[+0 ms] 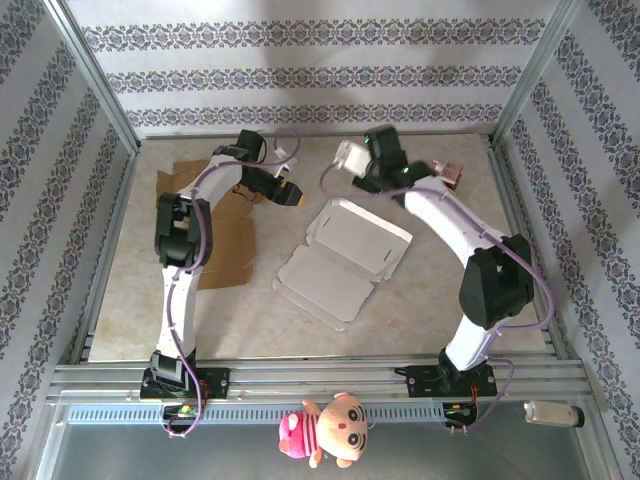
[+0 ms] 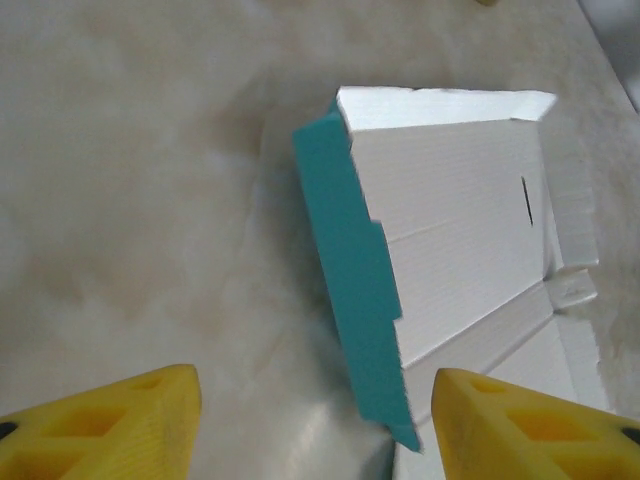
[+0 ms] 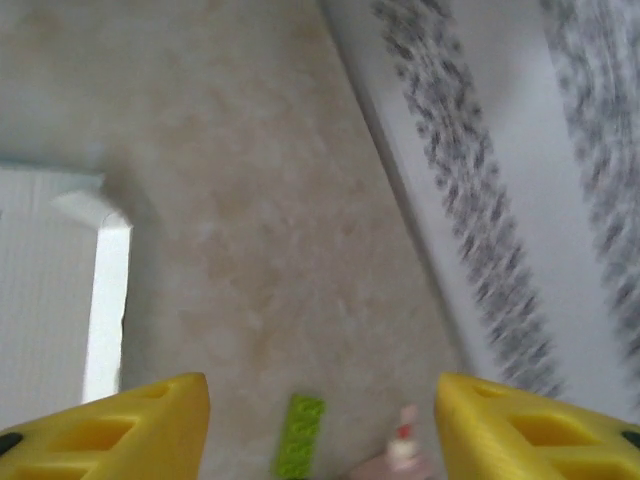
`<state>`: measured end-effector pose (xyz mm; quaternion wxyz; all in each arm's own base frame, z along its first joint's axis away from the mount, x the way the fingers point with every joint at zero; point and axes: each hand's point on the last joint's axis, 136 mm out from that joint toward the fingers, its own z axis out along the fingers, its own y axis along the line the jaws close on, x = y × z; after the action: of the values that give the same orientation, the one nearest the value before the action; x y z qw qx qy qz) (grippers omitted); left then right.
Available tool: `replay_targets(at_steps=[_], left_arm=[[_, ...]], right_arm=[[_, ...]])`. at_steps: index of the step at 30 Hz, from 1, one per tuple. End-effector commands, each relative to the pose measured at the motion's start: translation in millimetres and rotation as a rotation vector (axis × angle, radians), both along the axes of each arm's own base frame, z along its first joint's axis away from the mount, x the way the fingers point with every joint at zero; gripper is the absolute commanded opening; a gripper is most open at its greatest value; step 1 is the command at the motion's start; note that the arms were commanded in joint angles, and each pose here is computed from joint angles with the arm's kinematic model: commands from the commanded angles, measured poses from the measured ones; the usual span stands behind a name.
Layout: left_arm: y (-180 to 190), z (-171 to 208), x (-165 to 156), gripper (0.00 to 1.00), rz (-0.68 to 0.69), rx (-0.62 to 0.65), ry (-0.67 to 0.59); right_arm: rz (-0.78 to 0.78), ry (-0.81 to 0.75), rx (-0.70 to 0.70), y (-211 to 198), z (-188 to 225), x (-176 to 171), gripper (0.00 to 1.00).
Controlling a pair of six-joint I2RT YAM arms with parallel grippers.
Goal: Fold the paper box
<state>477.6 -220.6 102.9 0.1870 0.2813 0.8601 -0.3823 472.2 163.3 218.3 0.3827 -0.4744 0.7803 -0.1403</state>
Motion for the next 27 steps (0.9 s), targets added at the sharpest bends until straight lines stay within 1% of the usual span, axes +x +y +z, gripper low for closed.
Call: replay_targets(at_steps=[1, 2, 3, 4, 6, 8, 11, 13, 17, 21, 24, 26, 27], left_arm=[[-3.7, 68.8, 14.0, 0.64, 0.294, -0.093, -0.108], [-1.6, 72.0, 6.7, 0.66, 0.337, -0.120, -0.098], [-0.3, 74.1, -3.9, 0.68, 0.375, -0.151, -0.083], [-0.9, 75.6, -15.7, 0.71, 0.397, -0.173, -0.075], [-4.4, 75.4, -38.5, 0.76, 0.421, -0.182, -0.077], [-12.2, 75.7, -62.6, 0.85, 0.414, -0.177, -0.084], [-25.1, 75.2, -92.1, 0.92, 0.372, -0.155, -0.084], [-32.1, 78.7, -105.3, 0.93, 0.334, -0.129, -0.114], [-28.6, 86.0, -101.1, 0.94, 0.354, -0.079, -0.144], [-27.2, 77.0, -103.9, 0.94, 0.357, -0.057, -0.114], [-23.0, 66.1, -107.5, 0.94, 0.358, -0.020, -0.098], [-19.9, 62.1, -109.7, 0.94, 0.355, 0.001, -0.101], [-18.2, 61.5, -110.2, 0.94, 0.357, 0.009, -0.104]], right_arm=[[-0.256, 0.586, 0.212, -25.4, -87.7, -67.8, 0.70], [-0.271, 0.635, 0.269, -25.8, -90.3, -68.4, 0.76], [-0.281, 0.691, 0.319, -26.5, -93.9, -69.2, 0.85], [-0.287, 0.736, 0.356, -26.3, -96.9, -71.6, 0.89], [-0.306, 0.766, 0.375, -33.6, -105.9, -72.4, 0.90], [-0.332, 0.782, 0.360, -45.8, -120.5, -72.6, 0.90], [-0.380, 0.780, 0.296, -64.4, -143.2, -67.8, 0.88], [-0.371, 0.779, 0.266, -67.0, -154.3, -66.2, 0.86], [-0.331, 0.810, 0.258, -58.4, -169.2, -65.4, 0.80], [-0.302, 0.822, 0.216, -51.7, -182.1, -64.1, 0.73], [-0.292, 0.810, 0.211, -47.8, -187.4, -58.9, 0.60], [-0.285, 0.789, 0.187, -48.2, -189.7, -56.0, 0.46], [-0.279, 0.775, 0.170, -48.4, -189.7, -55.2, 0.40]])
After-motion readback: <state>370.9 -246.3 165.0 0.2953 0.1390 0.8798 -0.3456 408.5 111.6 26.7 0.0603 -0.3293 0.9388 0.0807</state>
